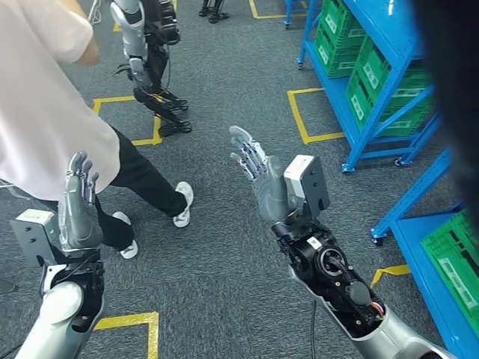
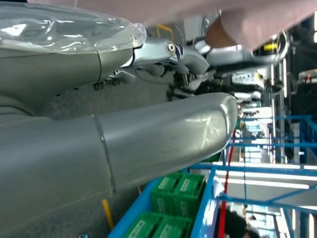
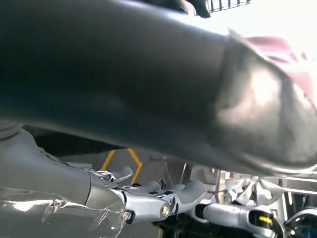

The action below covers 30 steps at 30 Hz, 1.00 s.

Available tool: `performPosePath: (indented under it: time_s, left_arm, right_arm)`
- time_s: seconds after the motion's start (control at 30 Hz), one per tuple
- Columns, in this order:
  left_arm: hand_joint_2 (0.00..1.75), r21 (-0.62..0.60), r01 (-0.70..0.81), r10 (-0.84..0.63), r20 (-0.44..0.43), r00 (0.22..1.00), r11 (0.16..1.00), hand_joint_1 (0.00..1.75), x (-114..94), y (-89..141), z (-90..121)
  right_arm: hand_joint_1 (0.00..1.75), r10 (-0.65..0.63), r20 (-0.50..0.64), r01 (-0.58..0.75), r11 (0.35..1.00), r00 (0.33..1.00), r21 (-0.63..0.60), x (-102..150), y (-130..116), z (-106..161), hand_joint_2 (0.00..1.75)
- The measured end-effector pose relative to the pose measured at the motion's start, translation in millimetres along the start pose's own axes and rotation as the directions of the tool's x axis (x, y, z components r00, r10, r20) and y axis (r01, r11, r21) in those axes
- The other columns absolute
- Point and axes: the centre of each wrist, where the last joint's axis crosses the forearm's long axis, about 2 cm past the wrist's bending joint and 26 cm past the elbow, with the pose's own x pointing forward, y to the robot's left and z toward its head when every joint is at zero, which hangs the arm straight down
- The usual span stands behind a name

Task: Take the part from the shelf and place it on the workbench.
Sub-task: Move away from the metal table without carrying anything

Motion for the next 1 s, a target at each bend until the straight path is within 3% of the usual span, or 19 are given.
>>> performPosePath:
  time_s: [1.0]
  left_arm:
    - [0.00, 0.001, 0.001, -0.001, 0.003, 1.000, 1.000, 0.00, 0.6, 0.4, -0.7]
  right_arm:
    - [0.00, -0.003, -0.004, 0.003, 1.000, 1.000, 0.004, -0.9, 2.1, 1.5, 0.00]
